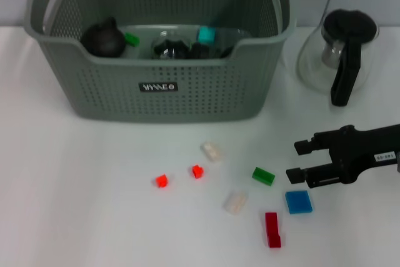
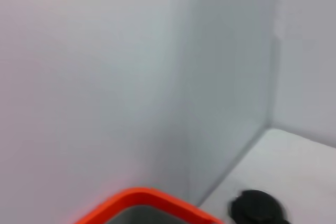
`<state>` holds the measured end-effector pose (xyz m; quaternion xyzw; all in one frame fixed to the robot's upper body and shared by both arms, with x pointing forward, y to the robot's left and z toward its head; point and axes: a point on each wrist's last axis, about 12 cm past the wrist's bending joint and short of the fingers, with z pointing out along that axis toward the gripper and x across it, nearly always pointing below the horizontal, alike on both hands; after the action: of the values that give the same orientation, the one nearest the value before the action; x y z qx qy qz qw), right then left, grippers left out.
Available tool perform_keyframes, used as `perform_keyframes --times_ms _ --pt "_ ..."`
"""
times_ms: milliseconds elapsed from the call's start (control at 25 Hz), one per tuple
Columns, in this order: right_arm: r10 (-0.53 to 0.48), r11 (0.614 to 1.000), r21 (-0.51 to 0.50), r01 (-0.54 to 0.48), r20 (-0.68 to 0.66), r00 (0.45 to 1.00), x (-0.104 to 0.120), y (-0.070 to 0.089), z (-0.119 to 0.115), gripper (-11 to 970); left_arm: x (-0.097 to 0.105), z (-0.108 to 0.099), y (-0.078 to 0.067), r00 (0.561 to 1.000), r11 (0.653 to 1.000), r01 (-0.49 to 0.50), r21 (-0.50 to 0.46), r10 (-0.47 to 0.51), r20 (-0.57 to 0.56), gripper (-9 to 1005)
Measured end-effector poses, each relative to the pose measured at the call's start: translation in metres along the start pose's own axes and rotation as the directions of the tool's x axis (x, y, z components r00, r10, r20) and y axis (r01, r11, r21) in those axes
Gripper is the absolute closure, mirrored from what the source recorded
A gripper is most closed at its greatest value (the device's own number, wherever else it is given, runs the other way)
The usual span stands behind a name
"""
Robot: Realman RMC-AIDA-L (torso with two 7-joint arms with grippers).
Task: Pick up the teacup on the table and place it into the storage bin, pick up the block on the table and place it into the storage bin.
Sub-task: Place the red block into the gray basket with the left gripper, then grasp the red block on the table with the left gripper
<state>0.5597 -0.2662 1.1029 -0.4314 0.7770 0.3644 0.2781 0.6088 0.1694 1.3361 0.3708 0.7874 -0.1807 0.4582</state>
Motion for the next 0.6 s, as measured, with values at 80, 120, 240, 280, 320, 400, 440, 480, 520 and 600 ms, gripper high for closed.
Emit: perform_keyframes --times_ms 80,120,240,280,320,400,440,480,520,600 --pt "0.0 1.0 -0.003 0.0 0.001 1.0 0.0 0.001 0.001 164 -0.002 0.018 0.014 0.999 0.999 0.038 -0.028 -0.039 -0.006 566" --pt "0.0 1.0 -0.004 0.0 0.0 1.0 0.0 0.001 0.001 164 0.0 0.025 0.02 0.998 0.998 0.055 -0.042 -0.055 -0.01 564" --pt "0.0 1.0 -0.008 0.0 0.0 1.0 0.0 0.001 0.001 165 0.004 0.039 0.031 0.996 0.994 0.089 -0.067 -0.091 -0.019 487" --pt "0.0 1.0 -0.009 0.0 0.0 1.0 0.0 0.001 0.001 165 0.004 0.04 0.032 0.995 0.993 0.093 -0.071 -0.094 -0.017 416" --pt "0.0 1.0 -0.009 0.0 -0.001 1.0 0.0 0.001 0.001 165 0.005 0.039 0.033 0.995 0.993 0.096 -0.072 -0.098 -0.015 344" --pt "0.001 1.0 -0.009 -0.001 -0.002 1.0 0.001 0.002 0.001 164 0.006 0.033 0.027 0.996 0.995 0.09 -0.036 -0.091 -0.014 265" --pt "0.001 1.0 -0.008 -0.001 -0.002 1.0 0.001 0.001 0.001 164 0.007 0.029 0.021 0.997 0.997 0.075 0.001 -0.074 -0.015 225" --pt "0.001 1.0 -0.008 -0.001 -0.003 1.0 0.002 0.001 0.0 164 0.009 0.024 0.01 0.999 0.997 0.036 0.066 -0.034 -0.024 186" --pt "0.0 1.0 -0.008 0.0 -0.003 1.0 0.001 0.001 0.0 164 0.013 0.017 -0.005 0.999 0.987 -0.028 0.158 0.034 -0.031 146" --pt "-0.001 1.0 -0.006 0.001 -0.004 1.0 0.001 0.001 0.0 164 0.025 0.008 -0.034 0.983 0.938 -0.149 0.314 0.173 -0.052 128"
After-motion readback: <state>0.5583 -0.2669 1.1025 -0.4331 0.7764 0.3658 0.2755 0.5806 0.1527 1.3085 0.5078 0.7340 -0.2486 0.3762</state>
